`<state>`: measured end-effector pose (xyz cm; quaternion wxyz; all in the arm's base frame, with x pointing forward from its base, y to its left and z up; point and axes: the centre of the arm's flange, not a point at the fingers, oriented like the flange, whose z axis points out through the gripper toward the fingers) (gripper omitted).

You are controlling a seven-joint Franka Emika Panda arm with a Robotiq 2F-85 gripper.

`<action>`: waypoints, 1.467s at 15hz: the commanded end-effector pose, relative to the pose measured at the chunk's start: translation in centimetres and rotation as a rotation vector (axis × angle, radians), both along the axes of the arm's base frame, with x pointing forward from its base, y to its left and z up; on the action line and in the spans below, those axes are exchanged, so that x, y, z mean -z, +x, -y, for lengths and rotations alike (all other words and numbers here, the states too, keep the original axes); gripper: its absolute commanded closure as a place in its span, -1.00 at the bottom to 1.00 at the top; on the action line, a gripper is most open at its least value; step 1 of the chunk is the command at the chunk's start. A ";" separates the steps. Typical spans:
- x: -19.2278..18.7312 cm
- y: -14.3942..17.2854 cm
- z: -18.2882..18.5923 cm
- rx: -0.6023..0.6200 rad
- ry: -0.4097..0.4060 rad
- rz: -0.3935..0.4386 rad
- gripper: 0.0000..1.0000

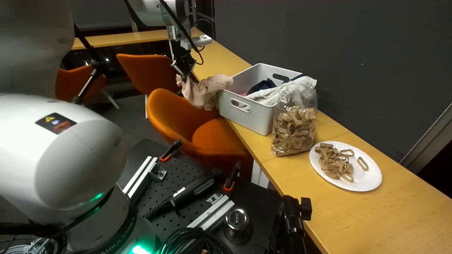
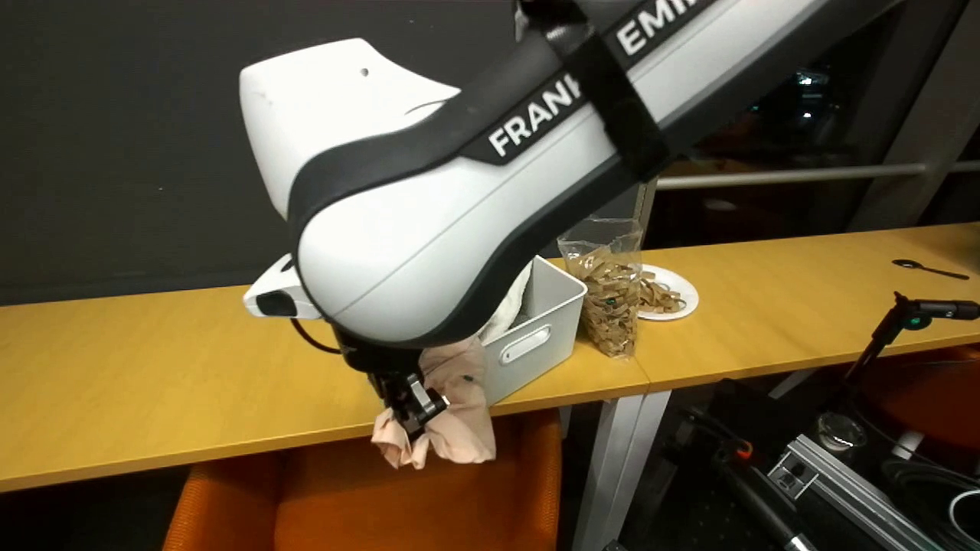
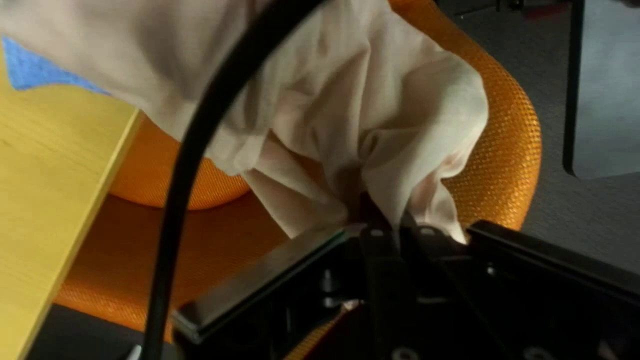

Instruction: Move the pink shirt to the chair

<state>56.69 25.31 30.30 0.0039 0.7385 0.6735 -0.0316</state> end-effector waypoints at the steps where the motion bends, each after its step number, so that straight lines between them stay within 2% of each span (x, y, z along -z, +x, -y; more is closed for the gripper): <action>1: -2.4 -3.8 -1.1 -0.130 0.071 -0.081 0.98; 5: -3.6 -7.3 -0.6 -0.247 0.131 -0.243 0.98; 8: -4.0 -8.4 0.1 -0.344 0.172 -0.396 0.98; 13: -3.6 -9.4 0.3 -0.440 0.166 -0.584 0.98; 14: -3.6 -9.6 0.4 -0.451 0.164 -0.609 0.40; 15: -3.4 -9.5 0.4 -0.452 0.165 -0.634 0.39; 16: -3.3 -9.5 0.4 -0.456 0.166 -0.654 0.28; 19: -3.2 -9.2 0.5 -0.455 0.166 -0.706 -0.18; 22: -3.3 -8.2 0.7 -0.415 0.169 -0.714 -0.60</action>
